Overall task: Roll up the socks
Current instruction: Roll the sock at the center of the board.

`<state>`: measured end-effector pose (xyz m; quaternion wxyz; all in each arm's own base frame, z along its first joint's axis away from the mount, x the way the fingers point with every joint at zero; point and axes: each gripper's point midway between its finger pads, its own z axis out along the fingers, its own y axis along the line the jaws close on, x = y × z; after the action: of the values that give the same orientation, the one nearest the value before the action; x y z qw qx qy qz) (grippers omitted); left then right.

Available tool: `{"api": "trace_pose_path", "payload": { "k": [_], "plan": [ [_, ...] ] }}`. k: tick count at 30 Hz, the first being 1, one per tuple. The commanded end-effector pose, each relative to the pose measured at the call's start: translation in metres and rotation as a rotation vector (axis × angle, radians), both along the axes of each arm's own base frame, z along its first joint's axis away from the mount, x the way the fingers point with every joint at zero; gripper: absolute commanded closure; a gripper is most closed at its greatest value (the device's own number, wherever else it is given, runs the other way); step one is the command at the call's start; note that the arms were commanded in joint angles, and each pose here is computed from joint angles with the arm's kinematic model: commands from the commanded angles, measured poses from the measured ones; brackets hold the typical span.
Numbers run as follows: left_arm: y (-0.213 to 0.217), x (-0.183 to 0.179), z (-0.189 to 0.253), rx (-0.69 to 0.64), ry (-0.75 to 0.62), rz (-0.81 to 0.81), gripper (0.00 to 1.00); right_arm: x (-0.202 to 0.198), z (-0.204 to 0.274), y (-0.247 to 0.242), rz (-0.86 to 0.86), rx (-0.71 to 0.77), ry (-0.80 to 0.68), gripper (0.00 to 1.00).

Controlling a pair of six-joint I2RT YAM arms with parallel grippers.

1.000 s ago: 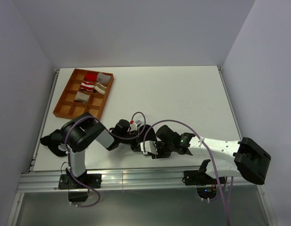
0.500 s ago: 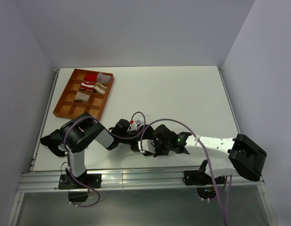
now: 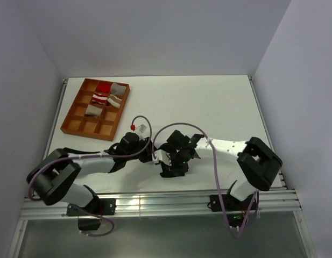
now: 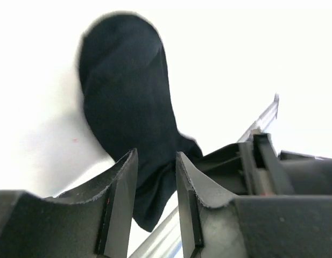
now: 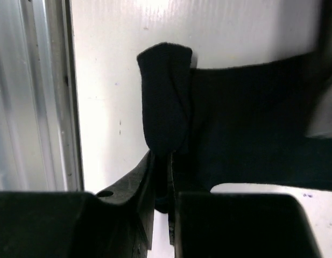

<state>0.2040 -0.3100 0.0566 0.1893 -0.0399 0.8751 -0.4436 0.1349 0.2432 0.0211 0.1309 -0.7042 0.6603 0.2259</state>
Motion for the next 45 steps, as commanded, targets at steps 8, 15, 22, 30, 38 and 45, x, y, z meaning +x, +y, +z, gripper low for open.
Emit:
{"api": "trace_pose_path", "payload": {
  "k": [8, 15, 22, 30, 38, 45],
  "plan": [
    [0.075, 0.019, 0.008, 0.063, -0.213, 0.353, 0.64, 0.010, 0.022, -0.005, -0.065, -0.086, 0.468, 0.96],
    [0.083, 0.015, 0.033, 0.013, -0.413, 0.327, 0.63, 0.024, 0.013, 0.002, -0.131, -0.136, 0.615, 0.96],
    [0.042, 0.001, 0.060, 0.008, -0.639, 0.117, 0.60, 0.029, 0.012, 0.013, -0.162, -0.147, 0.688, 0.96],
    [-0.004, -0.019, 0.063, -0.052, -0.730, -0.067, 0.57, 0.025, 0.015, 0.013, -0.164, -0.148, 0.718, 0.97],
    [-0.027, -0.025, 0.049, -0.085, -0.732, -0.143, 0.56, 0.026, 0.018, 0.015, -0.170, -0.139, 0.736, 0.97],
    [-0.037, -0.036, 0.033, -0.120, -0.687, -0.207, 0.56, 0.031, 0.014, 0.016, -0.198, -0.139, 0.737, 0.97]
  ]
}}
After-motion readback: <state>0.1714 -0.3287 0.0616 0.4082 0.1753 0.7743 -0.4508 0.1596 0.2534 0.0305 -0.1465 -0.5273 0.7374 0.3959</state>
